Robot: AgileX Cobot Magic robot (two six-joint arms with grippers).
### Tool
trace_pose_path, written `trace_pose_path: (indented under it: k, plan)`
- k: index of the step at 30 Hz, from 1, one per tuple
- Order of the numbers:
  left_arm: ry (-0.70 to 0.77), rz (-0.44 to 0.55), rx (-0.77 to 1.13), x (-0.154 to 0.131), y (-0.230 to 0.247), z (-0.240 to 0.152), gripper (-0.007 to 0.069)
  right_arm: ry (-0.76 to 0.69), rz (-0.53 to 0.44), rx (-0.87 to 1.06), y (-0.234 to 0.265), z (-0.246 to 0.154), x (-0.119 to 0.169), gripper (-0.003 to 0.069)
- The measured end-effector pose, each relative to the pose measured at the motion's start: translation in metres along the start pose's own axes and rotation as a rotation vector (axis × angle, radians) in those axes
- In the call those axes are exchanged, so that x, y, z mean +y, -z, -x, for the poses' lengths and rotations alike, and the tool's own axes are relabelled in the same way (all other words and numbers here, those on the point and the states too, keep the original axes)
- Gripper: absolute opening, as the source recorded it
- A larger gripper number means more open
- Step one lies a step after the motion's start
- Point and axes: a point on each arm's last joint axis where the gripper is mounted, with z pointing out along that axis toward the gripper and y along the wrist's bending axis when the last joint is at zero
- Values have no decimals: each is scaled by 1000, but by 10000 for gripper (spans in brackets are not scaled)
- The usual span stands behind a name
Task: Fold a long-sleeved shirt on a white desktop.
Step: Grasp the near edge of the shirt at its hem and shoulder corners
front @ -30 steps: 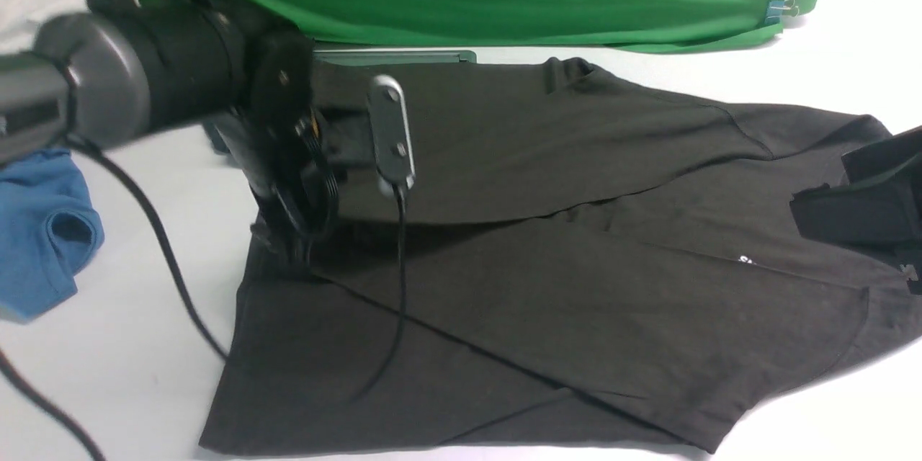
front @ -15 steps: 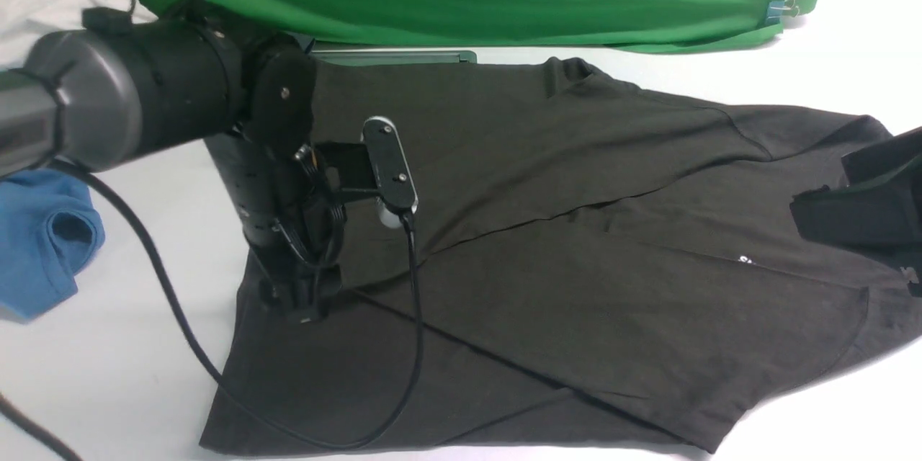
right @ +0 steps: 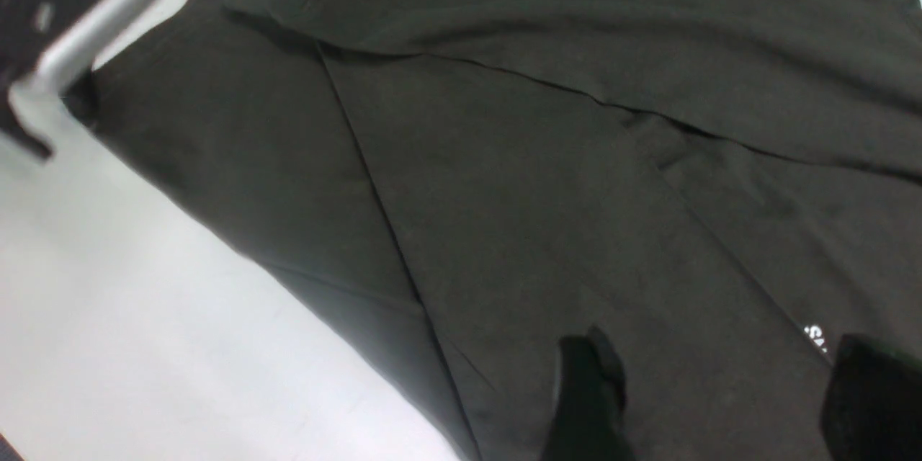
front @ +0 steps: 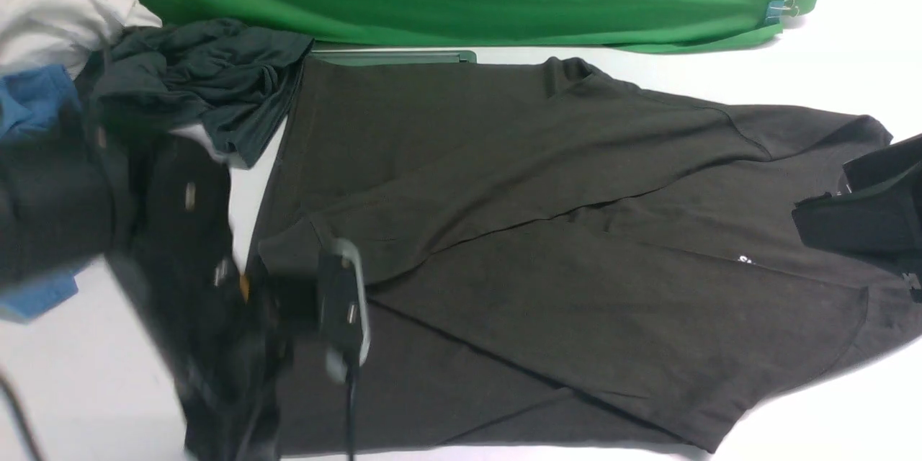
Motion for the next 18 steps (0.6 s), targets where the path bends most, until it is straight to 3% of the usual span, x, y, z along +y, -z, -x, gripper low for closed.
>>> trace_pose_path:
  k: [8,11,15,18]
  plan:
    - [-91,116,22,-1,-26,-12,490,-3,0,0,0,0,0,417]
    - [-200,144,26,-1,-32,-14,543,-3,0,0,0,0,0,417]
    - [-289,214,38,-2,-39,-19,526,-2,-1,0,0,0,0,417]
    - [-307,266,58,0,-39,-22,449,-2,-1,0,0,0,0,417]
